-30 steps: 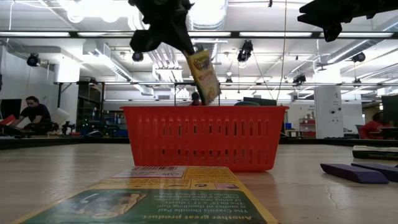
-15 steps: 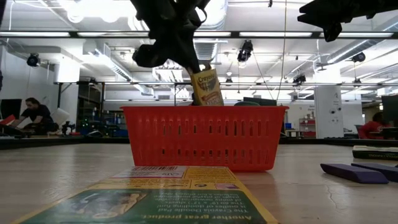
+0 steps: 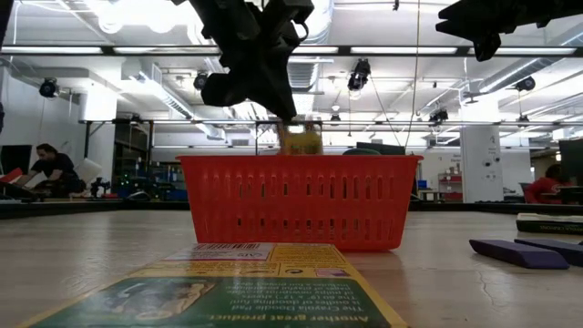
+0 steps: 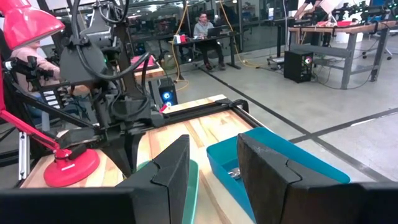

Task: Pick & Place School Supplies
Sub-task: Put the yellow crayon box in the green bin

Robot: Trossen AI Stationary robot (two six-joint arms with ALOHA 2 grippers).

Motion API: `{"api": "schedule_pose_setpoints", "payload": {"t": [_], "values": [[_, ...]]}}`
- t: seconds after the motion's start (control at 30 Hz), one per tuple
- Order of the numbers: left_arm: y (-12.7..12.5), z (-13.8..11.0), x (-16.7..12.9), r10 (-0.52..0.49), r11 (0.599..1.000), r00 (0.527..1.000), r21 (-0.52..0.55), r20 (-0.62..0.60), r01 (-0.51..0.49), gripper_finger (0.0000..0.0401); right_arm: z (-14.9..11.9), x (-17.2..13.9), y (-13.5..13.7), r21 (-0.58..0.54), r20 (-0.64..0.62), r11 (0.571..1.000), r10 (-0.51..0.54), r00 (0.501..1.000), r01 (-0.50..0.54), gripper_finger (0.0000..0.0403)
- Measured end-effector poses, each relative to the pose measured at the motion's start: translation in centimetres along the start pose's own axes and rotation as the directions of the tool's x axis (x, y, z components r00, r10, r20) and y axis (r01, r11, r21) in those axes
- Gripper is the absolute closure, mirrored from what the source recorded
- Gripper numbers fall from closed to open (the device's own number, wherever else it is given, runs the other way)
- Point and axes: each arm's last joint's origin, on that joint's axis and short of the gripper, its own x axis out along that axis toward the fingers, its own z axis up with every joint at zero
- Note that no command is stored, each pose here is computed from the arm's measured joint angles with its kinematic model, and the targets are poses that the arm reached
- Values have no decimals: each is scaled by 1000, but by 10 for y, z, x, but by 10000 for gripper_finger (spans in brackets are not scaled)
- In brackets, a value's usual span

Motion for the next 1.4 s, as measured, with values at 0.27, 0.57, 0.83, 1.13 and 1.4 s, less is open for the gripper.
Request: {"api": "schedule_pose_setpoints", "payload": {"t": [0.27,0.57,0.83,1.13,1.4], "values": [[3,-3,2,14,1000,1000,-2,-13,-14,300,0,0,0,0,0,1000,0,1000,0,275],[2,-1,-2,4,1000,1000,-6,-4,-4,270,0,0,0,0,0,1000,0,1000,0,275],[-4,8,-25,-53,998,997,46,53,50,268,0,0,0,0,0,1000,-1,1000,1,275],[-14,23,-55,-116,988,982,120,151,98,268,0,0,0,0,0,1000,0,1000,0,275],[-26,22,-117,-263,915,905,385,335,123,268,0,0,0,0,0,1000,0,1000,0,275]]}}
